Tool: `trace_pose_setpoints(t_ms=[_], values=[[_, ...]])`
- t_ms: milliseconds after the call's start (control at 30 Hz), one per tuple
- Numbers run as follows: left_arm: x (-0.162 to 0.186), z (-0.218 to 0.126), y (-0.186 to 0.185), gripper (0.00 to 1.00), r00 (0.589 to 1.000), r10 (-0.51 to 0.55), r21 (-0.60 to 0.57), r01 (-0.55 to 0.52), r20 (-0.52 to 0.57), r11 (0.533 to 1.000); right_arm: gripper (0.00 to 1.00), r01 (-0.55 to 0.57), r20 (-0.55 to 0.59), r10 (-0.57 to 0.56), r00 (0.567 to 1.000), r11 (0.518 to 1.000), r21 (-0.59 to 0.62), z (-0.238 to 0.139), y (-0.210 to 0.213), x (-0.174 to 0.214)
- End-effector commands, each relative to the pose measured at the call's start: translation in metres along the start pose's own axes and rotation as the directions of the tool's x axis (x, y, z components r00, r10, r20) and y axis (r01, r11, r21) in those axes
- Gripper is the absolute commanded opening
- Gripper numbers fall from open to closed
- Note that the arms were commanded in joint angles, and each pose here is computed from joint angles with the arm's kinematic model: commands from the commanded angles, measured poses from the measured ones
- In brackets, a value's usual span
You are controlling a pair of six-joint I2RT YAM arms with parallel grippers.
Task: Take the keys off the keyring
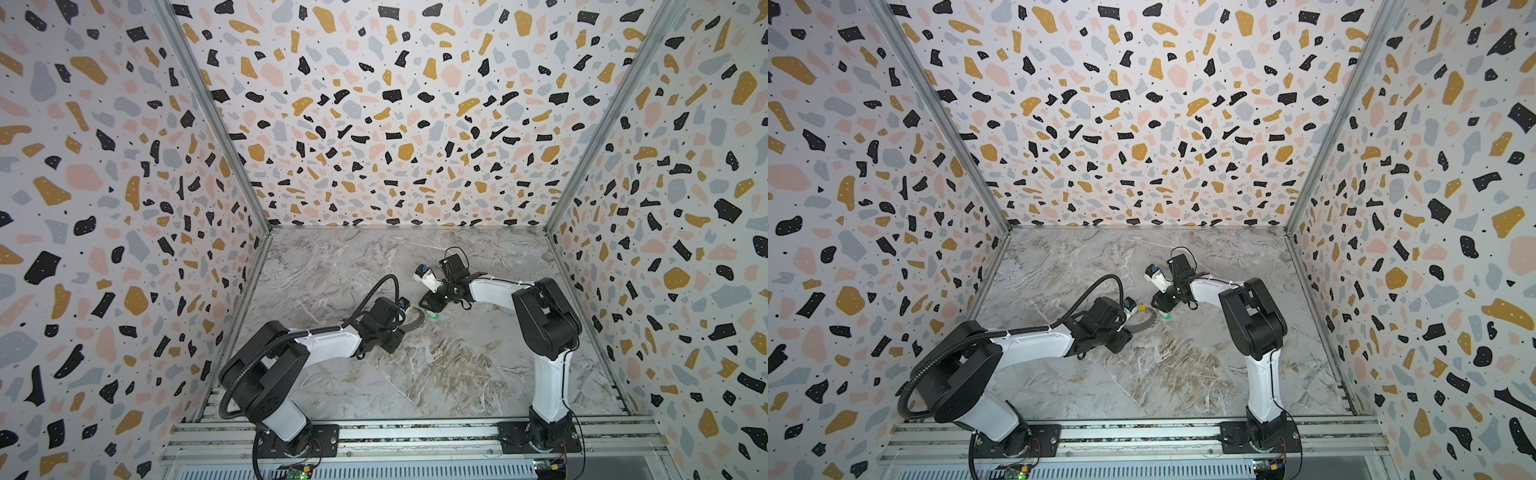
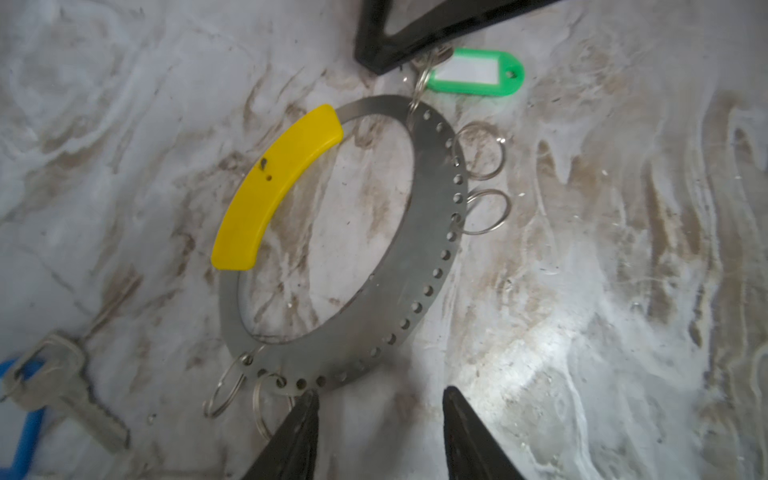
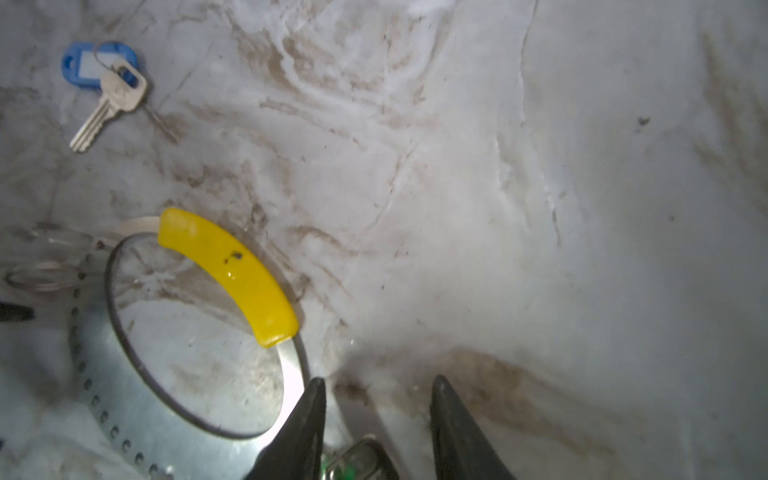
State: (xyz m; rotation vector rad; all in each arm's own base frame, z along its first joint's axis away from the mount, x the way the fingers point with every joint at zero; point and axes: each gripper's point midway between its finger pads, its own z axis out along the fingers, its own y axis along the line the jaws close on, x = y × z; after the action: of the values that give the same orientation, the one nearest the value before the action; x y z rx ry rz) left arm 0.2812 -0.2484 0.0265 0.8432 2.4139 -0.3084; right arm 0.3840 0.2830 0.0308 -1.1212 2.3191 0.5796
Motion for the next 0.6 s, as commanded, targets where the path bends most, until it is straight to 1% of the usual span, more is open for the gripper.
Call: trace_pose_setpoints(t_ms=[0, 167, 333, 467, 567], values=[[0.0, 0.007, 0.007, 0.5, 0.998, -0.068, -0.044, 0.068, 0.016, 0.997, 0.43, -0.01, -0.061, 0.013, 0.998, 0.999, 0.038, -0.018, 0.005, 0.02], [0.002, 0.019, 0.014, 0.51, 0.997, -0.079, -0.089, 0.077, -0.016, 0.993, 0.42, -0.024, -0.112, 0.031, 0.993, 0.998, 0.059, -0.029, 0.013, 0.046], [-0.008, 0.033, 0.023, 0.51, 0.996, -0.082, -0.111, 0.078, -0.035, 0.991, 0.41, -0.048, -0.139, 0.056, 0.989, 0.997, 0.058, -0.037, 0.027, 0.064], [-0.025, 0.043, 0.017, 0.51, 0.996, -0.083, -0.063, 0.082, -0.013, 0.995, 0.42, -0.108, -0.141, 0.115, 0.983, 0.992, 0.058, -0.042, 0.037, 0.068], [-0.037, 0.058, 0.008, 0.51, 0.997, -0.076, -0.011, 0.076, -0.007, 0.997, 0.42, -0.148, -0.127, 0.154, 0.98, 0.987, 0.055, -0.044, 0.046, 0.069]])
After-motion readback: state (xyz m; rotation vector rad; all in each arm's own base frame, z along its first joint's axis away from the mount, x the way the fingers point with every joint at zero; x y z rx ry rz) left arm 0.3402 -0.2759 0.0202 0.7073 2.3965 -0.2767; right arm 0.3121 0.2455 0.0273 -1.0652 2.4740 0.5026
